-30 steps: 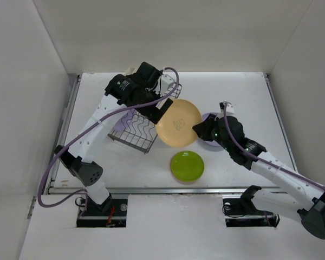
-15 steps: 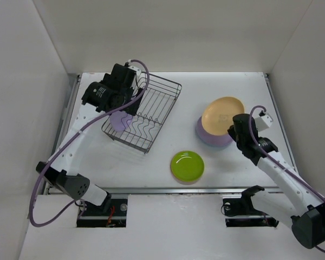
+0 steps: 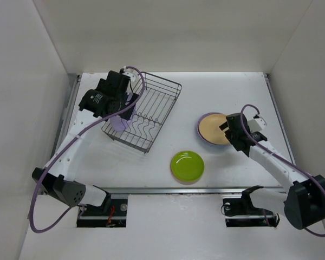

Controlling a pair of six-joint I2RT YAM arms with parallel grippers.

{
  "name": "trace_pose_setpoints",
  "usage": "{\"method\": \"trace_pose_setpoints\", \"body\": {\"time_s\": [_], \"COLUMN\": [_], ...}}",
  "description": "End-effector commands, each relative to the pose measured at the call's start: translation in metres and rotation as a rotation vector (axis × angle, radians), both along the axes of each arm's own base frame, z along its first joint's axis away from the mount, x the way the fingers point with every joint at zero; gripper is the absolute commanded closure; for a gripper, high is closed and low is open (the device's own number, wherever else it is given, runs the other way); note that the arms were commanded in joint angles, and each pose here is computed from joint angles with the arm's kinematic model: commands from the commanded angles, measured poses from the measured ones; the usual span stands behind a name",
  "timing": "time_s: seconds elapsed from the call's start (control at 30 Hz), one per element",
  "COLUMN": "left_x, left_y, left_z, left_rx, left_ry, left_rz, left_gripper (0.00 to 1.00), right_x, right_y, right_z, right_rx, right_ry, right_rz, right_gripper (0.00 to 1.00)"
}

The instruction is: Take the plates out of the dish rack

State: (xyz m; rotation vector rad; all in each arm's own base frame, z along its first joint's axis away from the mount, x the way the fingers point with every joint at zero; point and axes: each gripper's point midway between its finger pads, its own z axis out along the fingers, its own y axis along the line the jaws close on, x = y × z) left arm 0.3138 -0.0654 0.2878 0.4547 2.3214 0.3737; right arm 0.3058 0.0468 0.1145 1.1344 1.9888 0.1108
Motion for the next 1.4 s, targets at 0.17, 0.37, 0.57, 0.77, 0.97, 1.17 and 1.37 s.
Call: {"method": "trace_pose_setpoints", "body": {"time_s": [0.17,0.37,0.57,0.77,0.97,1.17,1.37], "left_x": [-0.003,-0.003,0.013,0.029,0.033,0.048,0.073], "left_y": [0.003,0.007,0.007,0.008,0.007,0.005,0.008], "left_z": [0.017,0.015,-0.023,-0.031,-0.036,-0.050,-0.082], "left_rx": [-0.028,-0.004,0.077,0.131,0.137,0.189,0.251], "left_ry": [-0.057,-0.064,0.065,0.084,0.092,0.116,0.194], "left_rz": [-0.014,-0.012,0.010,0.040,0.041,0.025,0.060], "left_gripper": [0.00,0.00,0.00,0.00,0.00,0.03,0.14], "right_x": [0.002,0.015,0.049,0.051,0.044,0.047,0.041], "right_y": [-0.010,0.005,0.034,0.049,0.051,0.053,0.059], "right_z": [0.031,0.039,-0.018,-0.046,-0.067,-0.062,-0.031], "right_rx": [-0.056,-0.106,-0.127,-0.132,-0.105,-0.110,-0.177], "right_ry": [-0.014,-0.010,0.175,0.245,0.279,0.261,0.222], "right_rz": [-0.005,0.160,0.305,0.364,0.354,0.346,0.354], "right_gripper": [0.03,0.14,0.47,0.70,0.70,0.70,0.70]}}
